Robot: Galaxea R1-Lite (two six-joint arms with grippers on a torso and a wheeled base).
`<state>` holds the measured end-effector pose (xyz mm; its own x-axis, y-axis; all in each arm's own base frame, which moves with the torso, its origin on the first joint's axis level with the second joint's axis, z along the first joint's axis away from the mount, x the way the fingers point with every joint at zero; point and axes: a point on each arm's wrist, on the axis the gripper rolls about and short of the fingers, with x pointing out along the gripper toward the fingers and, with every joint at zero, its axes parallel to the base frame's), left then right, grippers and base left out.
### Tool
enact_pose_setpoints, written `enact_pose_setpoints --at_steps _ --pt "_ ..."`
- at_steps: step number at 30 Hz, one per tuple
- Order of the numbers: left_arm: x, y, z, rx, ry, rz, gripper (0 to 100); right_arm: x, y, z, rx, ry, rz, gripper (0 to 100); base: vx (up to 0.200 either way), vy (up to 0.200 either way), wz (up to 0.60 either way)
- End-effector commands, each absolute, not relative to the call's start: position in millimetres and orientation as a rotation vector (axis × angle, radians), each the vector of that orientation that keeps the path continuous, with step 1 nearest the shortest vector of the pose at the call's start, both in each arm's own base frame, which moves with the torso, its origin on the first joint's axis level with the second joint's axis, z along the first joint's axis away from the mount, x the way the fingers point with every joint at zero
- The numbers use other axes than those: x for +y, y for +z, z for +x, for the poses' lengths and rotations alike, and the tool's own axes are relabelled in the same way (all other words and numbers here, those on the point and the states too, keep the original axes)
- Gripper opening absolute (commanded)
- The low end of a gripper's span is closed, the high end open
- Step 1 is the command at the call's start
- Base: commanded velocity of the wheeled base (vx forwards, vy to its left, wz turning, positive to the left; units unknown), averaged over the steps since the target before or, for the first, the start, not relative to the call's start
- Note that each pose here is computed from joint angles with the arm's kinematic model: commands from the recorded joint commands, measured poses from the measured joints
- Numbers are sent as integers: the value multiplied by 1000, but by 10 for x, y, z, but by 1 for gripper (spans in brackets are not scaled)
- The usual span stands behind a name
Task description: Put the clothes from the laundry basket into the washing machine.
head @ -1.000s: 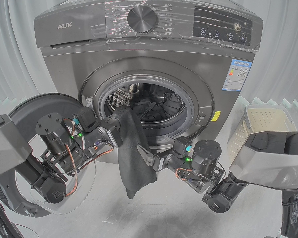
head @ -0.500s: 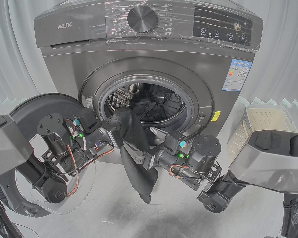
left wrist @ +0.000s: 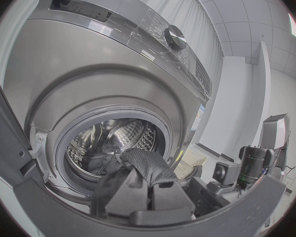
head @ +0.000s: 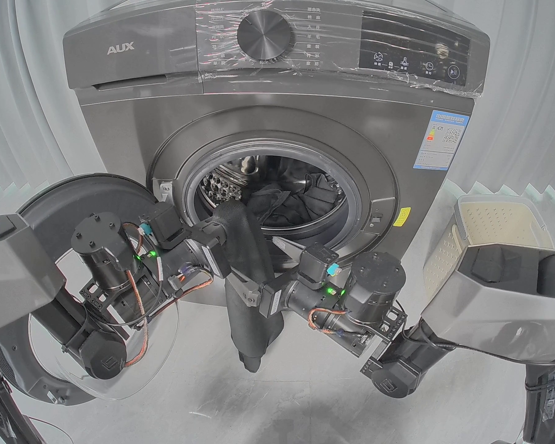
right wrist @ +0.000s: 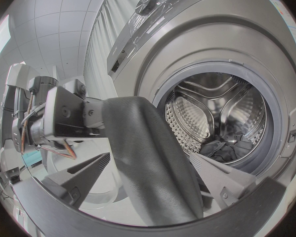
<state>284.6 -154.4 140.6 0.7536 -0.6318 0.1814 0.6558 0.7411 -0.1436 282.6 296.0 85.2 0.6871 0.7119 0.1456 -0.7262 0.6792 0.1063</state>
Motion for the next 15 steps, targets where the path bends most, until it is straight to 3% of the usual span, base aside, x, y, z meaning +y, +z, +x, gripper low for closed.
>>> enact_pose_setpoints --at_steps 1,9,15 --pt "-1558 1407 2835 -123 -713 -205 0 2955 731 2966 -77 782 148 100 0 0 0" --pt "-1547 1425 2836 -130 -711 -206 0 3056 758 2929 -87 805 146 100 0 0 0" --pt "-1551 1434 2822 -131 -715 -206 0 2972 711 3059 -78 735 143 100 0 0 0"
